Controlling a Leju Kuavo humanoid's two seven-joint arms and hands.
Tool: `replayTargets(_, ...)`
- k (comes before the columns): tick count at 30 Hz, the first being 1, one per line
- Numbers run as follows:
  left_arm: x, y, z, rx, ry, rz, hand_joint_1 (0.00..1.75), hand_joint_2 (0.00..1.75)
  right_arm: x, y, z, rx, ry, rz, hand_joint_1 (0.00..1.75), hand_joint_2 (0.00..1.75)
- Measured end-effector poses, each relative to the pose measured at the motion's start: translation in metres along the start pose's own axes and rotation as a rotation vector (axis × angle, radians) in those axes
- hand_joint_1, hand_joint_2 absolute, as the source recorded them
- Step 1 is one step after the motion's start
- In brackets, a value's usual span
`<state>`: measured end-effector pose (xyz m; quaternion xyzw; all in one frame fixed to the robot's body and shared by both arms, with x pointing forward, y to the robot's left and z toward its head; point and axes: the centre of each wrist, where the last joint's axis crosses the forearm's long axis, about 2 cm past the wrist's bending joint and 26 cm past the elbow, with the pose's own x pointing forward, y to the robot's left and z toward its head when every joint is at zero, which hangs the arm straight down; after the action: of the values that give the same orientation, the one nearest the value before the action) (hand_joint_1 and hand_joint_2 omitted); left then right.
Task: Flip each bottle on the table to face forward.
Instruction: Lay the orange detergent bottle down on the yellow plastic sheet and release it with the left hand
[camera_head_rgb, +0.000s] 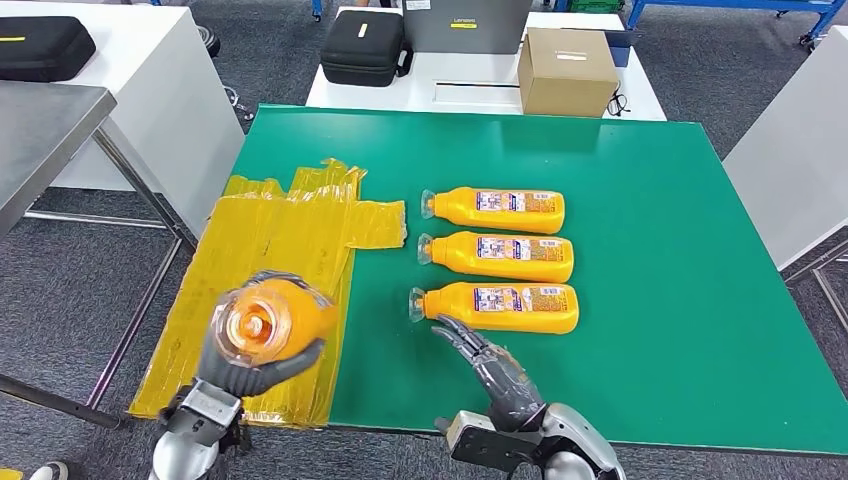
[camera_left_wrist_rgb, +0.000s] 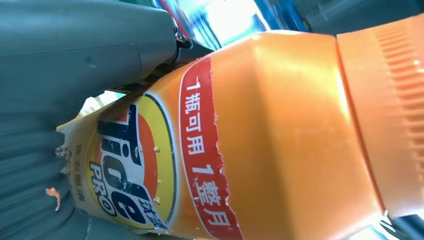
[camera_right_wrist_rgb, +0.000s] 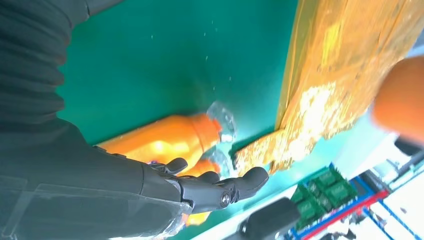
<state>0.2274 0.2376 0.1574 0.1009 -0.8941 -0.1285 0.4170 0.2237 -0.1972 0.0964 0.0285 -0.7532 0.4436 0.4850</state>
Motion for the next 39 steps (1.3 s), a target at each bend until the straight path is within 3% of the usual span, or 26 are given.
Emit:
replayTargets(3, 0.002, 0.016, 0.0, 0.037, 0.067, -0.167, 1.75, 1.75, 0.0, -0.006, 0.002, -0.042, 0.004, 0.027, 0.0, 1.75)
replayTargets(7, -0.001, 0.033, 0.001, 0.054, 0.223, -0.41, 1.75, 1.75, 0.003, -0.013, 0.005, -0.1, 0.012, 0.057, 0.0, 1.75)
replayTargets(12, -0.016, 0.05, -0.002, 0.038, 0.373, -0.625, 1.75, 1.75, 0.008, -0.018, 0.01, -0.135, 0.013, 0.067, 0.0, 1.75)
replayTargets(19, -0.044, 0.061, -0.009, -0.016, 0.441, -0.761, 1.75, 1.75, 0.009, -0.019, 0.012, -0.139, 0.014, 0.074, 0.0, 1.75)
replayTargets(22, -0.067, 0.063, -0.024, -0.064, 0.45, -0.831, 1.75, 1.75, 0.01, -0.017, 0.011, -0.134, 0.011, 0.07, 0.0, 1.75)
replayTargets(27, -0.107, 0.068, -0.068, -0.142, 0.462, -0.892, 1.75, 1.75, 0.012, -0.016, 0.009, -0.12, 0.0, 0.059, 0.0, 1.75)
replayTargets(35, -0.137, 0.069, -0.11, -0.237, 0.476, -0.954, 1.75, 1.75, 0.012, -0.012, 0.004, -0.099, -0.021, 0.048, 0.0, 1.75)
replayTargets(36, -0.139, 0.069, -0.113, -0.245, 0.478, -0.959, 1.58, 1.75, 0.012, -0.012, 0.003, -0.096, -0.022, 0.047, 0.0, 1.75)
replayTargets(39, -0.144, 0.068, -0.119, -0.273, 0.479, -0.968, 0.27, 1.75, 0.012, -0.01, 0.003, -0.089, -0.023, 0.044, 0.0, 1.75)
